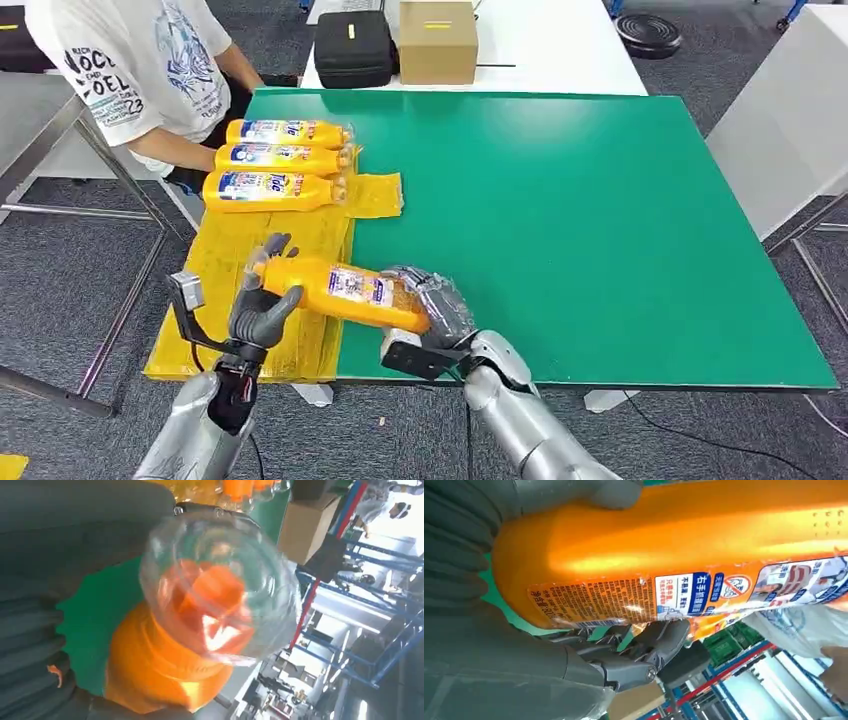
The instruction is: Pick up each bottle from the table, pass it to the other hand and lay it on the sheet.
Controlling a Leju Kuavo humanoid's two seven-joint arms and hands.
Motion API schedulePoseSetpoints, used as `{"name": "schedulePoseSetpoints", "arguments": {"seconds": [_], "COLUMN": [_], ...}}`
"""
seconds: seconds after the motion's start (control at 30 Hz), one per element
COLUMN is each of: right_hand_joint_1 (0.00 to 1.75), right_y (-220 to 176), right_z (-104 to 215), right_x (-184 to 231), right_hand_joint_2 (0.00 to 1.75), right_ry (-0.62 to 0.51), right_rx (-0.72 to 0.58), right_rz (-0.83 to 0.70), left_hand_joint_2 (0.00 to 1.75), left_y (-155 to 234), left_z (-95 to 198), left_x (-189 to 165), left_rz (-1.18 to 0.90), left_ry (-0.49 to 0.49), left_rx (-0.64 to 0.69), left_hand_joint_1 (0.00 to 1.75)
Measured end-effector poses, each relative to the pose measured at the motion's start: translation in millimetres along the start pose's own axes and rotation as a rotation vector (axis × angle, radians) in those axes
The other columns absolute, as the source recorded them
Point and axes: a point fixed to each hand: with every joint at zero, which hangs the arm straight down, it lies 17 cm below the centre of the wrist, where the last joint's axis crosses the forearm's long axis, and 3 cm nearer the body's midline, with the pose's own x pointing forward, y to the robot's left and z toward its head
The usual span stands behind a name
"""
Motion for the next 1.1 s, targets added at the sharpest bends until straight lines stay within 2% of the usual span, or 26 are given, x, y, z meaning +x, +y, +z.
{"name": "schedulePoseSetpoints", "arguments": {"seconds": [0.37, 0.83, 0.87, 0.9, 0.93, 1.1], "right_hand_joint_1": [1.75, 1.75, 1.75, 1.75, 1.75, 1.75], "right_y": [24, 47, 48, 50, 51, 55], "right_z": [-8, -2, -1, -1, 0, 3], "right_x": [22, 20, 19, 18, 18, 15], "right_hand_joint_2": [1.75, 1.75, 1.75, 1.75, 1.75, 1.75], "right_ry": [-0.041, -0.018, -0.016, -0.015, -0.012, -0.004], "right_rx": [0.057, 0.133, 0.140, 0.146, 0.151, 0.163], "right_rz": [0.001, 0.005, 0.007, 0.009, 0.010, 0.009], "left_hand_joint_2": [1.75, 1.75, 1.75, 1.75, 1.75, 1.75], "left_y": [-3, 3, 3, 3, 3, 1], "left_z": [-2, -1, 0, 0, 0, 1], "left_x": [12, 10, 10, 9, 9, 10], "left_rz": [0.042, 0.048, 0.048, 0.048, 0.048, 0.035], "left_ry": [-0.036, -0.036, -0.035, -0.034, -0.033, -0.040], "left_rx": [-0.002, 0.032, 0.032, 0.033, 0.033, 0.026], "left_hand_joint_1": [0.00, 0.00, 0.05, 1.47, 1.73, 1.75]}}
